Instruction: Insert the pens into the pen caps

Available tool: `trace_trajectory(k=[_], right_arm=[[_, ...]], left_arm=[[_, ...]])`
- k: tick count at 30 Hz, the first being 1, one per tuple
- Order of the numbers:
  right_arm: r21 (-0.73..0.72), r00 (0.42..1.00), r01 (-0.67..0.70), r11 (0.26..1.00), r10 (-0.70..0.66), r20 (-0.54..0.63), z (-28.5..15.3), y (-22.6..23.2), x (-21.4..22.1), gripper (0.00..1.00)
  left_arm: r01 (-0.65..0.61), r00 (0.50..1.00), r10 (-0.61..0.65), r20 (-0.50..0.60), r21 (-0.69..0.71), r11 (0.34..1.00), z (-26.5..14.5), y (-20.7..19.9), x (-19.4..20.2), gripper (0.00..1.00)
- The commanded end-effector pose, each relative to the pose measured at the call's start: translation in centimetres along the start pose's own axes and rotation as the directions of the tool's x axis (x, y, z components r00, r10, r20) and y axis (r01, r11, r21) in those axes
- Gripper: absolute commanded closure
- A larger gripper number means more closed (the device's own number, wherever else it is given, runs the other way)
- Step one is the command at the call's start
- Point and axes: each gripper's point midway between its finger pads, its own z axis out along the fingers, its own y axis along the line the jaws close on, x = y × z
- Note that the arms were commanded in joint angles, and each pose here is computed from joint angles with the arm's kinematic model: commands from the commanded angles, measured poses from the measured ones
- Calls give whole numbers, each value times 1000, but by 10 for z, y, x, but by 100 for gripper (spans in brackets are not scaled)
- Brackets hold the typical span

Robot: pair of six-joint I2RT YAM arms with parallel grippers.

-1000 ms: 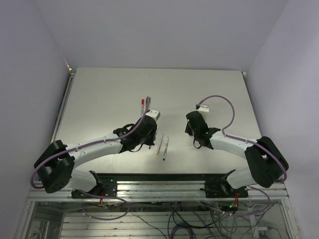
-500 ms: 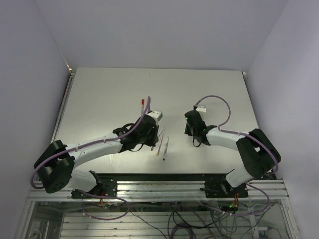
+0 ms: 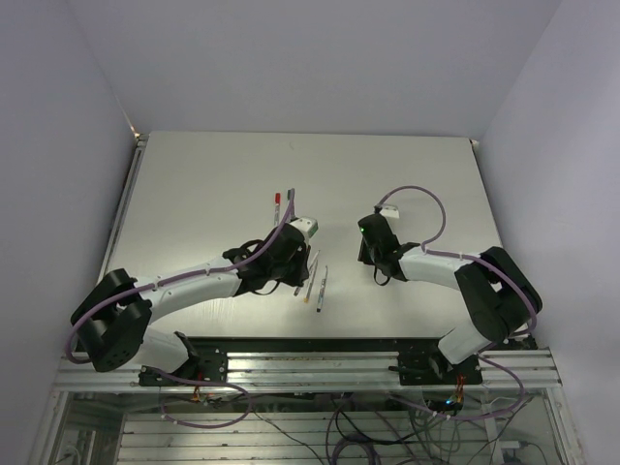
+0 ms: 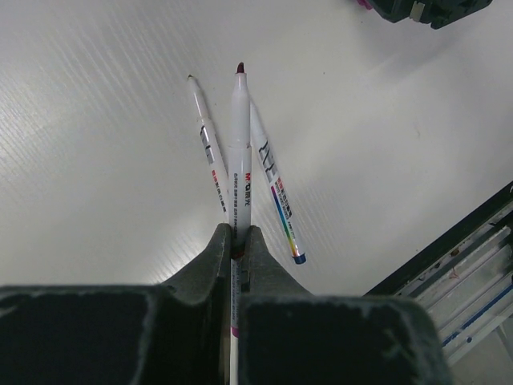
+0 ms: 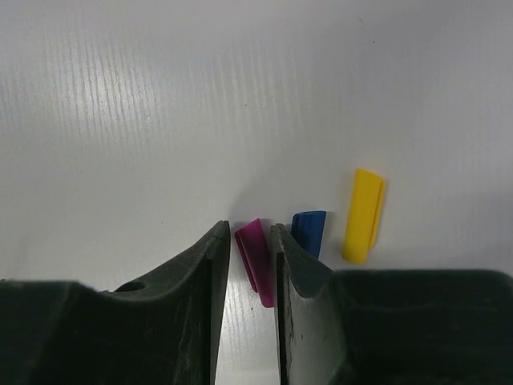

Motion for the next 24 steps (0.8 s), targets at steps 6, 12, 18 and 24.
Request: trace_trajectory(k=[6,12,18,24], right_arm=[[9,998,-20,1000,20,-54,0,-4,13,77],[2,996,-28,1000,28,-89,-6,-6,24,81],[20,992,-18,1000,20,-123,-8,-11,35,78],[40,986,14,999,-7,-166,-6,-12,46,72]], left_arm=[[0,999,-2,41,54,999,-1,-12,-20,93],[5,999,-8,39,60,998,0,-12,-17,93],[7,1000,-9,30,61,998,1,-11,-13,93],[10,999,-12,30,60,998,1,-11,-12,93]])
